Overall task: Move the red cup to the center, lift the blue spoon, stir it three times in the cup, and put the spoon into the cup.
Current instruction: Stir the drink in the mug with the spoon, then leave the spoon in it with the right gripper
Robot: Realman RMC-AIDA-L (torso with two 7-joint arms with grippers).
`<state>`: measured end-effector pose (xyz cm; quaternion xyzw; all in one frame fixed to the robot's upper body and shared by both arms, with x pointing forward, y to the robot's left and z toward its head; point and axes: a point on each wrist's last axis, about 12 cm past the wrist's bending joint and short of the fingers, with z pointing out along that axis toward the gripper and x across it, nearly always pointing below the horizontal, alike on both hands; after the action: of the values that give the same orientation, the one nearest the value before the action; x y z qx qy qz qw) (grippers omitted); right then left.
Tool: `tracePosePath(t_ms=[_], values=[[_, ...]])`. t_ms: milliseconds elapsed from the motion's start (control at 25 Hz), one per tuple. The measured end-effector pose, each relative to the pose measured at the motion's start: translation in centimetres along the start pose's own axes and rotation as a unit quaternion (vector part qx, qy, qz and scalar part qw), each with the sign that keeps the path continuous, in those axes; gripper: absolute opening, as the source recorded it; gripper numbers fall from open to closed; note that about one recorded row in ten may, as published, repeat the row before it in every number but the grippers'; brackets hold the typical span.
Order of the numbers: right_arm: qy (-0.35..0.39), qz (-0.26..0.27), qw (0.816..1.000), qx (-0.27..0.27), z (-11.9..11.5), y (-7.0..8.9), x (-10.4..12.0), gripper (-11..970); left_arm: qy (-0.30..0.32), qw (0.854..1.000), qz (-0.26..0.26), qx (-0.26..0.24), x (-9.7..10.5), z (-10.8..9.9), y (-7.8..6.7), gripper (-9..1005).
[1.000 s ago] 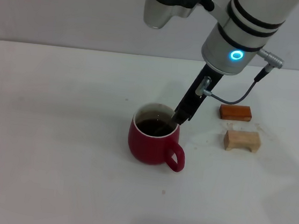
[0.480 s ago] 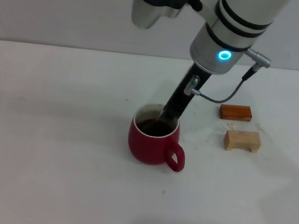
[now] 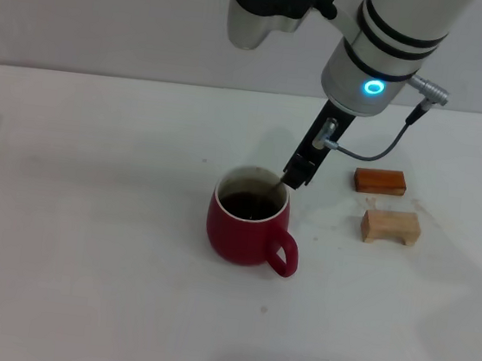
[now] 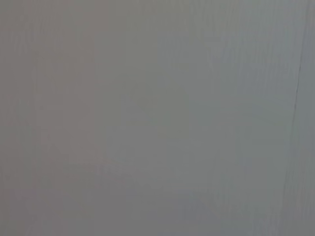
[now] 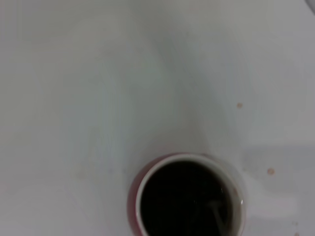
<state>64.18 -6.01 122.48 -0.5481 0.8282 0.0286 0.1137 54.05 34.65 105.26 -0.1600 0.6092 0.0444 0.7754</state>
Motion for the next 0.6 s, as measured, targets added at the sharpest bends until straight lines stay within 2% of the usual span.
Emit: tracePosePath(t_ms=[360, 600], values=[[-0.004, -0.014, 0.999, -0.040, -0.5, 1.1, -0.4, 189, -0.003, 1.000, -0.001, 0.000, -0.1, 0.0, 0.0, 862], [-0.029, -0.015, 0.999, -0.036, -0.6, 1.1, -1.0, 191, -0.005, 1.000, -0.002, 0.002, -0.1, 0.1, -0.2, 862]])
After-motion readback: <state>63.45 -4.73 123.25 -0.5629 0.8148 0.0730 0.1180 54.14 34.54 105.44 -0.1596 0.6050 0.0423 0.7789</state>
